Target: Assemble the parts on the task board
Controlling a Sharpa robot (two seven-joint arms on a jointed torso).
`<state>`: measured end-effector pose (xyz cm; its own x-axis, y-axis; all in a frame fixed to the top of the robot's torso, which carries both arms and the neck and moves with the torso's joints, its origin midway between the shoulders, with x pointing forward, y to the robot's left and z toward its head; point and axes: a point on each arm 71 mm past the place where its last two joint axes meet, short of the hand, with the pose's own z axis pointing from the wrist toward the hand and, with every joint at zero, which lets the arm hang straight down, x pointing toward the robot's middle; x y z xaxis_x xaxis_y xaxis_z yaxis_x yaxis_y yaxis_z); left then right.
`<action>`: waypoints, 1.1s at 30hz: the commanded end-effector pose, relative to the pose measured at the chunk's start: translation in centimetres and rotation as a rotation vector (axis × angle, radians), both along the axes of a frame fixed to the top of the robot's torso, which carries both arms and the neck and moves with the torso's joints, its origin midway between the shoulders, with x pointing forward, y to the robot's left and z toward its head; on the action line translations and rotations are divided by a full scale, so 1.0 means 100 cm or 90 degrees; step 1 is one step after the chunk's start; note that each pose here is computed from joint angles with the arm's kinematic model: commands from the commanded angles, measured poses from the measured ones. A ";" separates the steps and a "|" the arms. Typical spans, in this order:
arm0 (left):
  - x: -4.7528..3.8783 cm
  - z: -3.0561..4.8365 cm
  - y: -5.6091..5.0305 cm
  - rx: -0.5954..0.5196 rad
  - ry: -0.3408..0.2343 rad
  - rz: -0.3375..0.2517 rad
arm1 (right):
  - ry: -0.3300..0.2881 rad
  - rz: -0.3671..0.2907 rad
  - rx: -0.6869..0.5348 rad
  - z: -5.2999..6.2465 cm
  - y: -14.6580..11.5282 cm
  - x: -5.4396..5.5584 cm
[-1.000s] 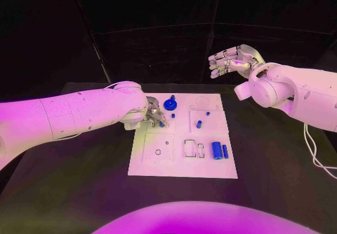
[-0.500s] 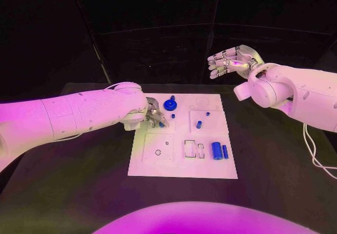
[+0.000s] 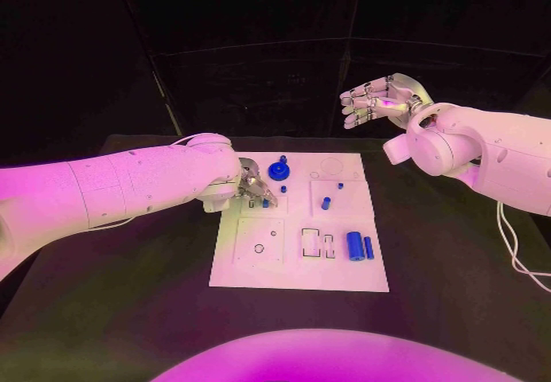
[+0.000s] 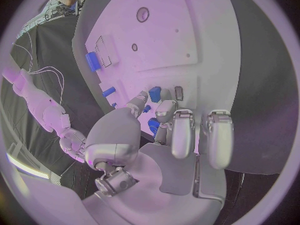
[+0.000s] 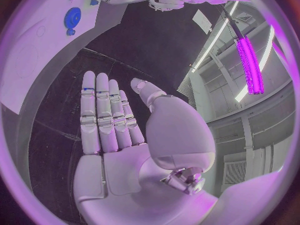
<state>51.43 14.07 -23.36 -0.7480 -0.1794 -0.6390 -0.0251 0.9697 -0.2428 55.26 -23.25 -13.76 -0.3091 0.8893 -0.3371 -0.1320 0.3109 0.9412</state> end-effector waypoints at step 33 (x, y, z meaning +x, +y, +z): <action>0.0357 0.0847 0.033 -0.029 -0.092 0.042 | -0.004 0.007 0.006 0.001 0.000 0.002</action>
